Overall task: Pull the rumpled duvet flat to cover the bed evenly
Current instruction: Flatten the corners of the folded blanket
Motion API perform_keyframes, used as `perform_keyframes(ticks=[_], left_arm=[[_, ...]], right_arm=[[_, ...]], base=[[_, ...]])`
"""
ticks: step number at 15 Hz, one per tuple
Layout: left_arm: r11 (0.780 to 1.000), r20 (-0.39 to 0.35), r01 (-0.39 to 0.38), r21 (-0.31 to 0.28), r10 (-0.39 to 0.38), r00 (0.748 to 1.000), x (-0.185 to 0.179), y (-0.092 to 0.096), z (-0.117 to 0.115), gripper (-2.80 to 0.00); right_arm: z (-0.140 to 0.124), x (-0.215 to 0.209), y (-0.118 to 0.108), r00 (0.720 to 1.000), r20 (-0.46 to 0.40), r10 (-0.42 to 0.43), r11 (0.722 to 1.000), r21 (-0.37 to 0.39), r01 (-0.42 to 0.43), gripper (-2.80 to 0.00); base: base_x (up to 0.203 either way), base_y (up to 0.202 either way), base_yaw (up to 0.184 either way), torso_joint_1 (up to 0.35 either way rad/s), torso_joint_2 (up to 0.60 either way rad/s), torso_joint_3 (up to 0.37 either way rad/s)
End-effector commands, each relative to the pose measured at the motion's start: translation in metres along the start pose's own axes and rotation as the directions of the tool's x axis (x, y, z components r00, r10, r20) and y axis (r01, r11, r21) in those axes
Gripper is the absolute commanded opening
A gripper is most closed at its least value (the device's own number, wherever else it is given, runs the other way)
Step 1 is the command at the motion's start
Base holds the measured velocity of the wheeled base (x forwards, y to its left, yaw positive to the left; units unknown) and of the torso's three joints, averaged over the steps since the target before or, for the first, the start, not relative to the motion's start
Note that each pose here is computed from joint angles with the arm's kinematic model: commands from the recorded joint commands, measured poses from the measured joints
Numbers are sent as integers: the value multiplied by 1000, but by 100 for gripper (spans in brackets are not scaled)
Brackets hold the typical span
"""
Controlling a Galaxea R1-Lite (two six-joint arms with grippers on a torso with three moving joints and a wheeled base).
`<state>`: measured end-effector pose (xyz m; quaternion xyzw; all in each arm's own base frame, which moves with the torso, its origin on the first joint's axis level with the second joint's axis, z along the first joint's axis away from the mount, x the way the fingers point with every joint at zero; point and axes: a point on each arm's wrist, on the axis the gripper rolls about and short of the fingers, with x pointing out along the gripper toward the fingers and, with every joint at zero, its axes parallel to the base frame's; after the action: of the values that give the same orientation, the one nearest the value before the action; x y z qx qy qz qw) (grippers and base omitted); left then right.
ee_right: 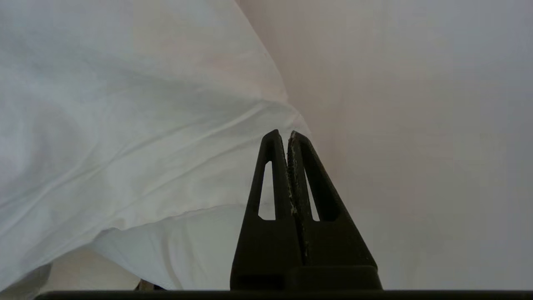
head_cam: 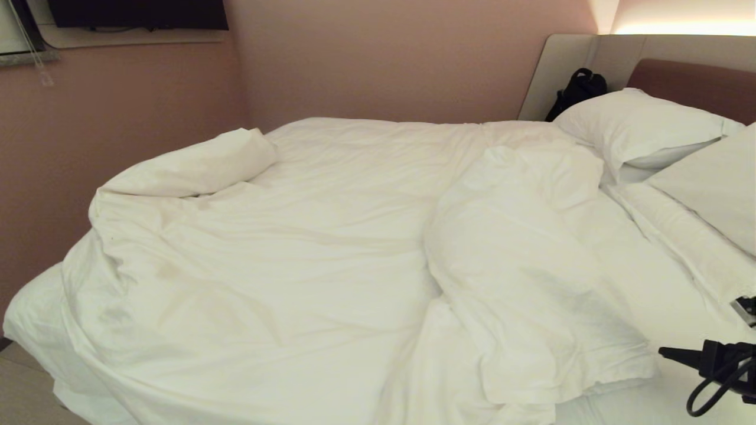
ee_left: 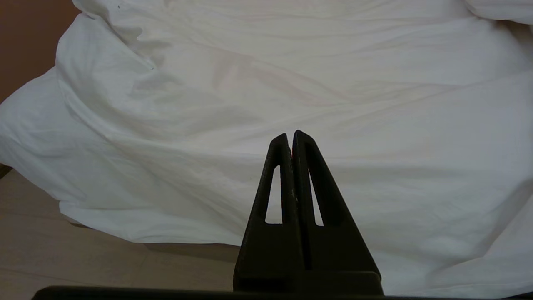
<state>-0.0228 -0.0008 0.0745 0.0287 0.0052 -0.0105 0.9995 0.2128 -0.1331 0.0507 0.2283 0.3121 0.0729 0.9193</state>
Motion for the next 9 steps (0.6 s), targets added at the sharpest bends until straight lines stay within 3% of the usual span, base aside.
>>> perform_keyframes(ticks=[1, 6, 9], left_arm=[[1000, 1, -1, 1, 1, 1000, 0, 0, 0, -280], [1000, 0, -1, -1, 1, 1000, 0, 0, 0, -280], [1000, 1, 0, 1, 0, 1000, 0, 0, 0, -280]], right_arm=[[-6, 6, -7, 1000, -27, 3, 1000, -6, -3, 0], [-8, 8, -17, 999, -31, -10, 1000, -5, 10, 0], [-12, 12, -20, 999, -42, 31, 999, -9, -31, 0]], base=[[0, 0, 0, 0, 0, 0], [0, 0, 0, 0, 0, 0], [0, 0, 0, 0, 0, 0]])
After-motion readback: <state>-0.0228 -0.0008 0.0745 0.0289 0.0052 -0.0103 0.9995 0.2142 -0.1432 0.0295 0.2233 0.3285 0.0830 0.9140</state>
